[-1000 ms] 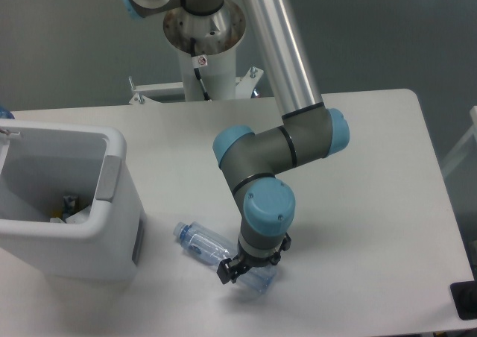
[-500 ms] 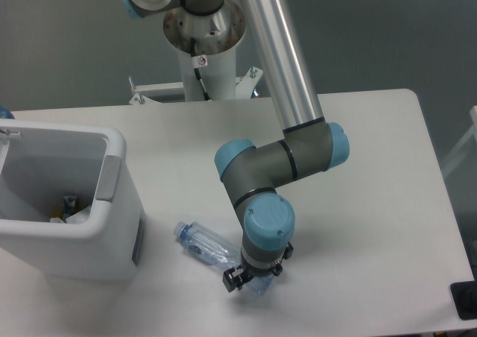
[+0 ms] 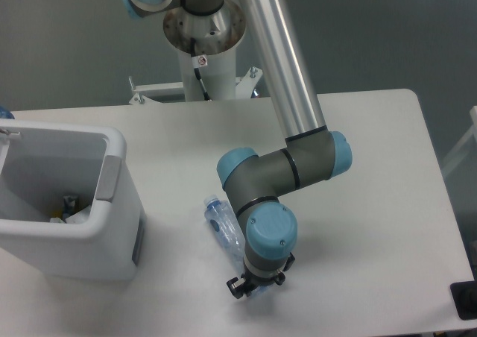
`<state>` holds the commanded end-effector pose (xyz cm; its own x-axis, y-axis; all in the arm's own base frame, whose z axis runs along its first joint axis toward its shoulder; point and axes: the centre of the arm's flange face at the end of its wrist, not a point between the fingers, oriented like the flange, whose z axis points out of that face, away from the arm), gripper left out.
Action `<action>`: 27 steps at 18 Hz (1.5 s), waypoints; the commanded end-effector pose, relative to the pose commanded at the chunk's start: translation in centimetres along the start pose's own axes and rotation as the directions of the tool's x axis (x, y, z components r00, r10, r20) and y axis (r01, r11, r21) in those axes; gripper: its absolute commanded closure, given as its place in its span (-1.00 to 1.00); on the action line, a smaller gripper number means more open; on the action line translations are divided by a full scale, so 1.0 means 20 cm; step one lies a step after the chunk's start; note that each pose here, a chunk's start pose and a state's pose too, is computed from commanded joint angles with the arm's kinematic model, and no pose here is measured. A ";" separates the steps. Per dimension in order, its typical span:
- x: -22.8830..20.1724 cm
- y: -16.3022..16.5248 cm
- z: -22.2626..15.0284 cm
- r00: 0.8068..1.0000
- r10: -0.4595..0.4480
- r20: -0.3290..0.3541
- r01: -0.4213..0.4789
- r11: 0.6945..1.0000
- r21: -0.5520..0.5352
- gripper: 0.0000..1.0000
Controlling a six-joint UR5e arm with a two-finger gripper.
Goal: Place the trash in the trash can
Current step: 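Tilt the bottle upright, cap end raised, while gripping it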
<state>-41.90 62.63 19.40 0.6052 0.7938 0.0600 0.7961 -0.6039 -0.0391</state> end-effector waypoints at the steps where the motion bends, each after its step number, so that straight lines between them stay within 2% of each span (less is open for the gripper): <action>1: 0.02 0.01 -0.02 1.000 0.009 -0.004 -0.009 1.000 0.005 0.20; 6: 0.06 0.01 -0.21 0.997 0.040 -0.062 -0.037 0.998 0.052 0.21; 15: 0.07 0.01 -0.31 0.995 0.061 -0.085 -0.054 0.995 0.083 0.21; 21: 0.06 -0.02 -0.50 0.987 0.069 -0.146 -0.048 0.989 0.142 0.21; 24: 0.08 0.00 -0.70 0.969 0.116 -0.217 -0.073 0.978 0.198 0.21; 27: 0.03 0.02 -0.96 0.937 0.168 -0.307 -0.084 0.959 0.269 0.21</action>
<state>-41.36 61.46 38.58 0.6989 0.6203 0.3561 0.7146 -0.6266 -0.3110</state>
